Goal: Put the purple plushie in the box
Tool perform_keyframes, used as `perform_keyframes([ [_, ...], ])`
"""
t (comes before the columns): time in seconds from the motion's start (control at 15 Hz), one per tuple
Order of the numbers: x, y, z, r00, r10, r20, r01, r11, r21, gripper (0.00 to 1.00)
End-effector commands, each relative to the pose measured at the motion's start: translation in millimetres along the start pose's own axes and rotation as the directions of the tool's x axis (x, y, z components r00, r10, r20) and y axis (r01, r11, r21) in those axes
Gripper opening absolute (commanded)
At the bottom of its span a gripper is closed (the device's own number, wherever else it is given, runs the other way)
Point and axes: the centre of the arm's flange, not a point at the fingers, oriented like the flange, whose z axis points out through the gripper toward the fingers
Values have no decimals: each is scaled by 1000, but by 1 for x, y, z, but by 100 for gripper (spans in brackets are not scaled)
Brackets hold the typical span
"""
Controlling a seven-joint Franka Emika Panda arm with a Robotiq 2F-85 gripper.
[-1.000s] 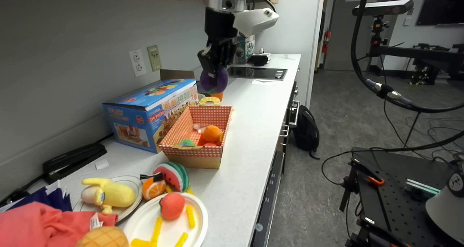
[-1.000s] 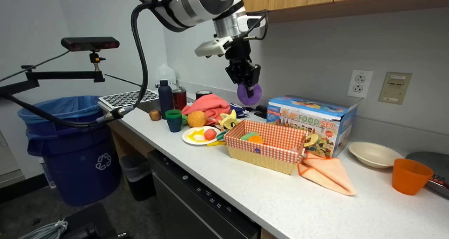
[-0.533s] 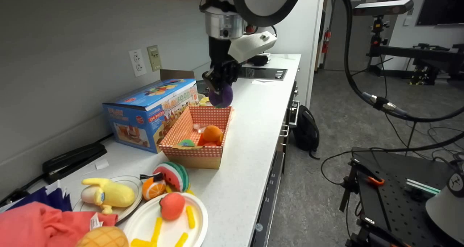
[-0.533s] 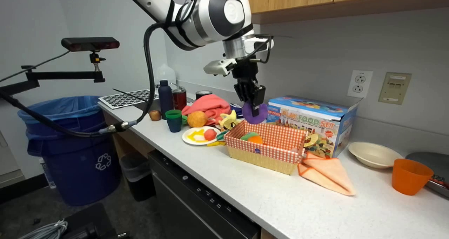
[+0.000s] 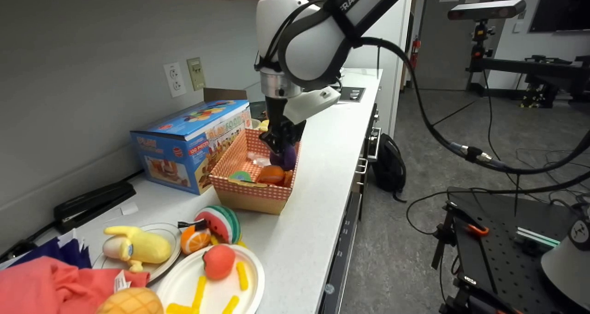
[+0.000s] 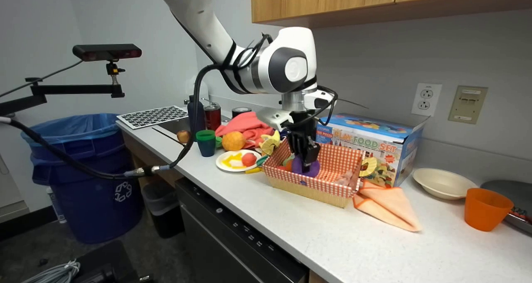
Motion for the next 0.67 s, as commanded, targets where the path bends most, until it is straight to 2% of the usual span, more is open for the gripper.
perform_keyframes([
  [0.0, 24, 0, 32, 999, -5, 37, 4, 1000, 13, 6],
  [0.27, 35, -3, 24, 1000, -9, 17, 9, 1000, 24, 6],
  [0.33, 35, -4, 22, 1000, -10, 16, 9, 1000, 26, 44],
  [0.47, 34, -6, 17, 1000, -18, 10, 17, 999, 29, 55],
  [0.6, 30, -9, 9, 999, -33, -5, 33, 999, 26, 71],
])
